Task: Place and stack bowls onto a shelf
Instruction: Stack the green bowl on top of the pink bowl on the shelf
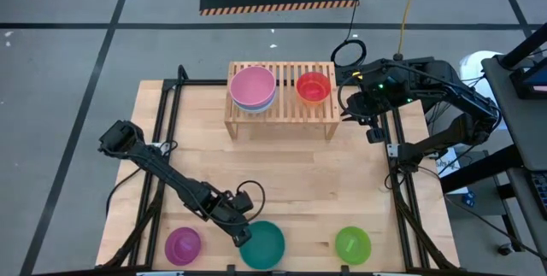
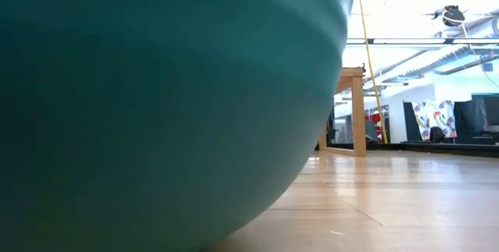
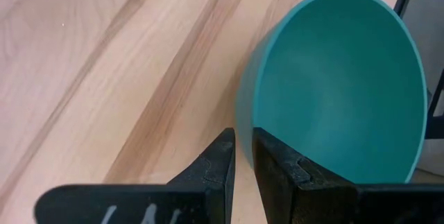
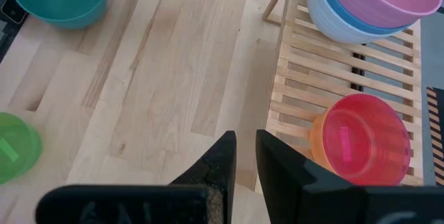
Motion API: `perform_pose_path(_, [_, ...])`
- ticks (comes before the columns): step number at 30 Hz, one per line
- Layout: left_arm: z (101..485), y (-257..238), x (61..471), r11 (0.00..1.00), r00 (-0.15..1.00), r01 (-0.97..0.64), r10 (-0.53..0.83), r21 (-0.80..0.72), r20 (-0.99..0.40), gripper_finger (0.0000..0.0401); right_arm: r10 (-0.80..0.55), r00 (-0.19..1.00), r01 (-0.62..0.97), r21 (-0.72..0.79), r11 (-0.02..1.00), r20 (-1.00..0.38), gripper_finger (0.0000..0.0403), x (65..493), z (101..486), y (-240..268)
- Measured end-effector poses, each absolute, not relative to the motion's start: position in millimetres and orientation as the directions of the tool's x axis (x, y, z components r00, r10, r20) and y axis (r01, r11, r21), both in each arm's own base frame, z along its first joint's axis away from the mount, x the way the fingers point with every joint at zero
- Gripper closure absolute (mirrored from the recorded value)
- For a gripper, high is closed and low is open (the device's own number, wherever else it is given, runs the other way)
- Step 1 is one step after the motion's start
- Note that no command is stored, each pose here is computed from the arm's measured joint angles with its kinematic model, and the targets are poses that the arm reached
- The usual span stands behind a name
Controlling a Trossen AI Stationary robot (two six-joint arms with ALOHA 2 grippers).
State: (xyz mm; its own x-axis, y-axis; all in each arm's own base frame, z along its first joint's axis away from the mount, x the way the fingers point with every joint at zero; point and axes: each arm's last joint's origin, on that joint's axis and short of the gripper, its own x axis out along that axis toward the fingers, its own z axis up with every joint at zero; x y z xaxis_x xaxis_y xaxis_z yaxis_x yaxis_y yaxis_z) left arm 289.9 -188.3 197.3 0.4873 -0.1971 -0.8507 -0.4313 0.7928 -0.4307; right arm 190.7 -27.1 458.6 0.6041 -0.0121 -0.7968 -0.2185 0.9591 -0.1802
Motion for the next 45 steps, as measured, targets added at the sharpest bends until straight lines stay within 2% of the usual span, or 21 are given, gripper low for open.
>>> perform_pose_path(11, [197.8, -189.3, 290.3, 0.773, 0.485, -0.444, -0.218, -0.453, -0.847, 0.0346, -0.012, 0.604, -0.218, -0.180, 0.959, -0.797, 0.0353, 190.7, 458.7, -27.1])
perform_pose_path(18, [201.6, -193.8, 294.1, 0.768, 0.533, -0.397, -0.252, -0.502, -0.808, 0.0346, -0.012, 0.604, -0.219, -0.180, 0.959, -0.797, 0.0353, 190.7, 458.7, -27.1])
perform_pose_path(25, [189.1, -193.9, 290.3, 0.798, 0.466, -0.427, -0.209, -0.426, -0.860, 0.0346, -0.011, 0.604, -0.219, -0.179, 0.959, -0.797, 0.0353, 190.8, 458.6, -27.1])
perform_pose_path(29, [184.8, -195.5, 292.5, 0.797, 0.464, -0.424, -0.215, -0.429, -0.859, 0.0346, -0.012, 0.603, -0.220, -0.180, 0.959, -0.797, 0.0353, 190.8, 458.6, -27.1])
perform_pose_path(39, [199.3, -197.5, 295.8, 0.776, 0.539, -0.371, -0.267, -0.510, -0.799, 0.0346, -0.012, 0.604, -0.221, -0.182, 0.958, -0.797, 0.0353, 190.9, 458.8, -27.2])
perform_pose_path(45, [196.6, -196.4, 293.8, 0.793, 0.517, -0.376, -0.250, -0.479, -0.819, 0.0346, -0.012, 0.604, -0.221, -0.183, 0.958, -0.797, 0.0353, 190.9, 458.8, -27.2])
